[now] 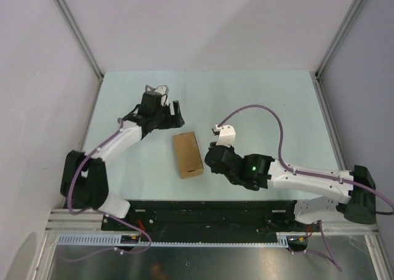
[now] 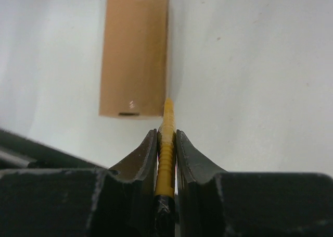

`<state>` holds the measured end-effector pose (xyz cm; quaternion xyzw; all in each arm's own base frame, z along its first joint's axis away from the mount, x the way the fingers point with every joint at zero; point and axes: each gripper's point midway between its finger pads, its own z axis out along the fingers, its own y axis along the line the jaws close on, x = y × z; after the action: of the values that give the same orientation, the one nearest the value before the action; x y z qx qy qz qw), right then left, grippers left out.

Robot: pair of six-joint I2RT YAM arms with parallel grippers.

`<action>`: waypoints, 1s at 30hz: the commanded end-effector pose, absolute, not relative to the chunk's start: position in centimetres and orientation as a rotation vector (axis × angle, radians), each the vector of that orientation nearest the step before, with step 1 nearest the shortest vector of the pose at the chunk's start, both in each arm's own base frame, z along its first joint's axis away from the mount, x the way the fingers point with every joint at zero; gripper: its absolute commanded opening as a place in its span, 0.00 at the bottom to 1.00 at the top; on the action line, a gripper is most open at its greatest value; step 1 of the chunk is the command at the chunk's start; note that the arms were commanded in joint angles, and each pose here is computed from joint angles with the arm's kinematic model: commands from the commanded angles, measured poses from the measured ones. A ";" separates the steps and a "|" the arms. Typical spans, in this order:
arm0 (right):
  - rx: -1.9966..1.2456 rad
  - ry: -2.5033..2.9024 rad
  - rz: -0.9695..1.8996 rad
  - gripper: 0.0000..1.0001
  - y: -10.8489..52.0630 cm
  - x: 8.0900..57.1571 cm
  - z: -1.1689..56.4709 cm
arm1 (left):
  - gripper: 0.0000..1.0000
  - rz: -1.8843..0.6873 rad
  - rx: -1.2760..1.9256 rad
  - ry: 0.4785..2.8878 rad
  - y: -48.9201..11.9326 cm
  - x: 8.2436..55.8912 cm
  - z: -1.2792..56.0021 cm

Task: Unpack the express box

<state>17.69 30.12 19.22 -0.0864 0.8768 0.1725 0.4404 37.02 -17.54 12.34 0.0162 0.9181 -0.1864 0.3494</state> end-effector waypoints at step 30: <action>-0.515 2.250 0.572 0.00 36.4 20.3 12.8 | 0.74 -0.349 -0.091 2.456 -15.4 37.8 8.8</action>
<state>18.71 36.84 10.99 -0.2393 0.8788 0.2114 0.3546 35.07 -16.66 5.92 -0.0182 0.9515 -0.1555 0.2648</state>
